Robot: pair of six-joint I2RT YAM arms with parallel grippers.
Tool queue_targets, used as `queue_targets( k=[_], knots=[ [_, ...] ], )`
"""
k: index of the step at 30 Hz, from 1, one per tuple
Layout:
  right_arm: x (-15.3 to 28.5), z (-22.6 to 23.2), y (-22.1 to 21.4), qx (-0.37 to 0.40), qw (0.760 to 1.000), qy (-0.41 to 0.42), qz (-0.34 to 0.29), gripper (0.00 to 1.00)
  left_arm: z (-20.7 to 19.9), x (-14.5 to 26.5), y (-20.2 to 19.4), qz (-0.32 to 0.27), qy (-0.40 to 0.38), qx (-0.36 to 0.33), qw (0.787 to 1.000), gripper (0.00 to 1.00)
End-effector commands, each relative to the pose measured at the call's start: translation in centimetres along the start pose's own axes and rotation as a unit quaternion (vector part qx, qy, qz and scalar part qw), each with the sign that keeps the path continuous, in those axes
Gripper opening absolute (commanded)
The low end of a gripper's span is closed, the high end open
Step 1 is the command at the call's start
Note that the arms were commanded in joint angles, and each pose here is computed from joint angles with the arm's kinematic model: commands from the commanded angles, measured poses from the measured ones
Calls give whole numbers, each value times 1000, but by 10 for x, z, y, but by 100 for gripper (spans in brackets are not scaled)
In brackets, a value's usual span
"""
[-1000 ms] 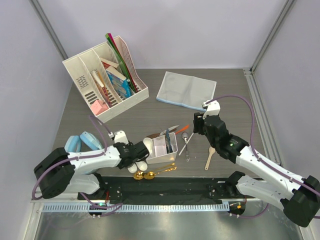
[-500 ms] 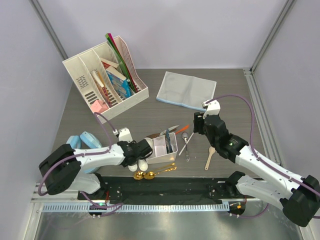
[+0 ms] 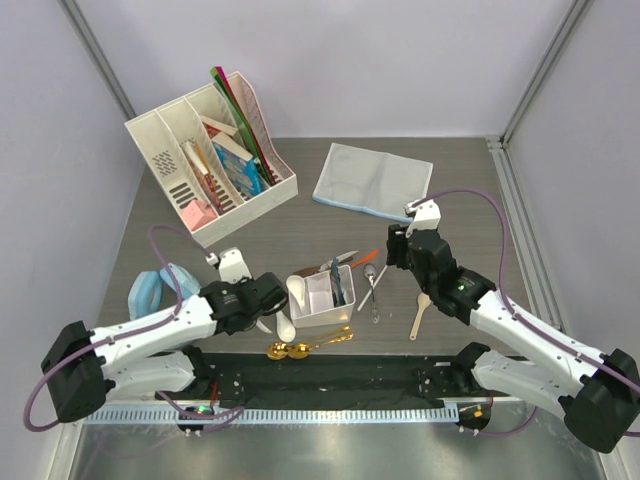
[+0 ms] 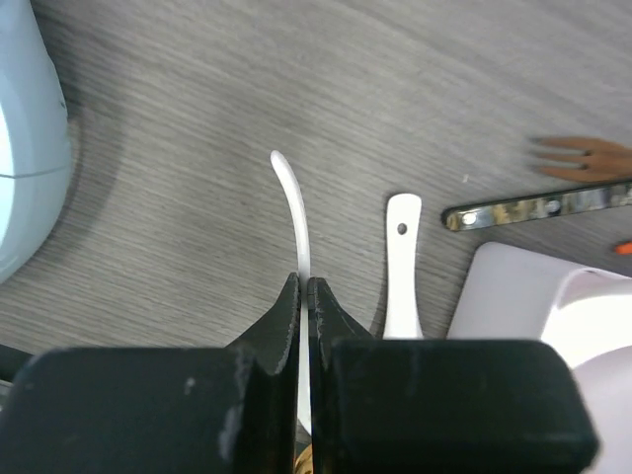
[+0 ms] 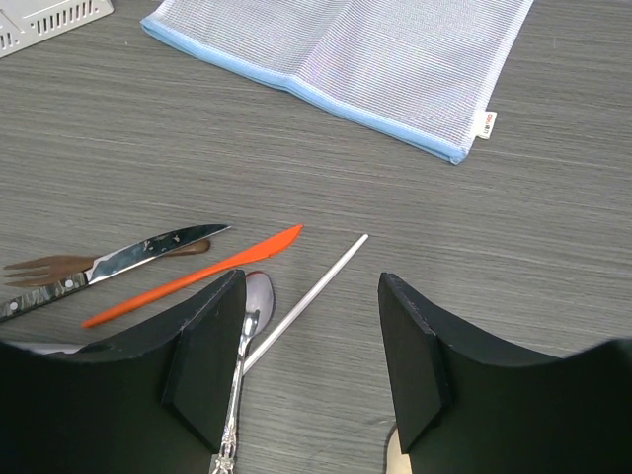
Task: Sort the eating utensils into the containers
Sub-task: Pick up the spoon from the center of the board, then place the spoon in the storage box.
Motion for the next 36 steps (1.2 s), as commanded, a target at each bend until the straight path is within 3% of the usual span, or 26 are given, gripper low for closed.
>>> queue_targets(
  k=[1, 9, 27, 36],
  knots=[
    [-2, 4, 11, -22, 999, 6, -24, 61, 3, 11, 19, -32, -9, 0, 999, 0],
    [-2, 3, 11, -23, 999, 5, -24, 61, -6, 11, 18, -29, -46, -4, 999, 0],
    [-2, 1, 11, -26, 999, 4, -24, 61, -63, 74, 90, -97, -201, 1, 975, 0],
    [-3, 0, 11, -26, 999, 2, -23, 61, -95, 57, 91, -119, -211, -36, 969, 0]
  ],
)
Point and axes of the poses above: each gripper's point midway between its finger pads, its own x axis back along the fingers, its own z axis along the line the jaws close on, y = z × x, the point moved 4 cm from there along x, back along the fingers, and after that the axes turned 5 degrees about -x, right-handed, at the moved point
